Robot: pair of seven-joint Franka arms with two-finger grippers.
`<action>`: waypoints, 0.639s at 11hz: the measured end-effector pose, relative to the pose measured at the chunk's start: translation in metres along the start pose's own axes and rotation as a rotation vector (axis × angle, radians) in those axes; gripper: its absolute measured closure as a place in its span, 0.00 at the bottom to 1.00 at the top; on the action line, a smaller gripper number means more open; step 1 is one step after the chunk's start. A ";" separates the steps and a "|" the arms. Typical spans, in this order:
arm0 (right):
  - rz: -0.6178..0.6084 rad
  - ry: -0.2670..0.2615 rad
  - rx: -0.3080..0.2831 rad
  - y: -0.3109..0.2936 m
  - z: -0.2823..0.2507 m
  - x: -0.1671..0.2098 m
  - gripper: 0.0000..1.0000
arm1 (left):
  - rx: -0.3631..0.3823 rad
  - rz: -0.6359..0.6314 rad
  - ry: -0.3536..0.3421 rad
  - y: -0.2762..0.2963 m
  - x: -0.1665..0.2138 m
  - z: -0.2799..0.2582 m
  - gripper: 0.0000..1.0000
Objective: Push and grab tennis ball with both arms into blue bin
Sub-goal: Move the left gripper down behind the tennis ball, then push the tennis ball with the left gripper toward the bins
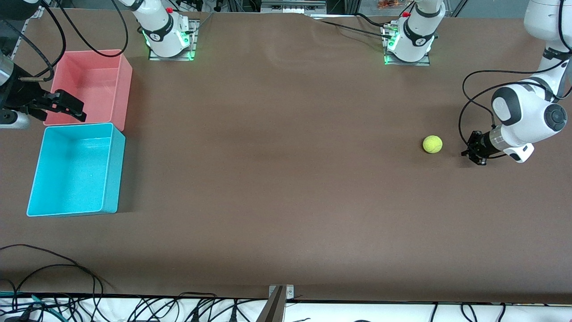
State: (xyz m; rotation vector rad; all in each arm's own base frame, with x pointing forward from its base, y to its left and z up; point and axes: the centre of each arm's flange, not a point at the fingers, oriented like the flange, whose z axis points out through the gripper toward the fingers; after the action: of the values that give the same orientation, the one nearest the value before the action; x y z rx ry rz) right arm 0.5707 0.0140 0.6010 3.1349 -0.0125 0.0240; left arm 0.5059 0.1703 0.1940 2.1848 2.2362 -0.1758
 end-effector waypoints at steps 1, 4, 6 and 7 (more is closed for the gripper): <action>0.000 0.000 0.000 0.000 0.000 0.000 0.00 | 0.005 -0.009 -0.002 -0.005 0.006 0.002 0.99; 0.000 0.000 0.000 0.000 0.000 0.000 0.00 | 0.011 -0.007 -0.003 -0.011 0.013 0.003 0.99; 0.000 0.000 0.000 0.000 0.000 0.000 0.00 | 0.016 -0.014 -0.006 -0.016 0.017 0.005 0.99; 0.000 0.000 0.000 0.000 0.000 0.000 0.00 | 0.024 -0.015 -0.012 -0.018 0.009 0.008 0.99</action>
State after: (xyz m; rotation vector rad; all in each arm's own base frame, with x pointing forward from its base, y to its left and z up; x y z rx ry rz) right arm 0.5707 0.0141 0.6010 3.1348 -0.0123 0.0238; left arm 0.4868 0.1782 0.1870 2.1732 2.2564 -0.2161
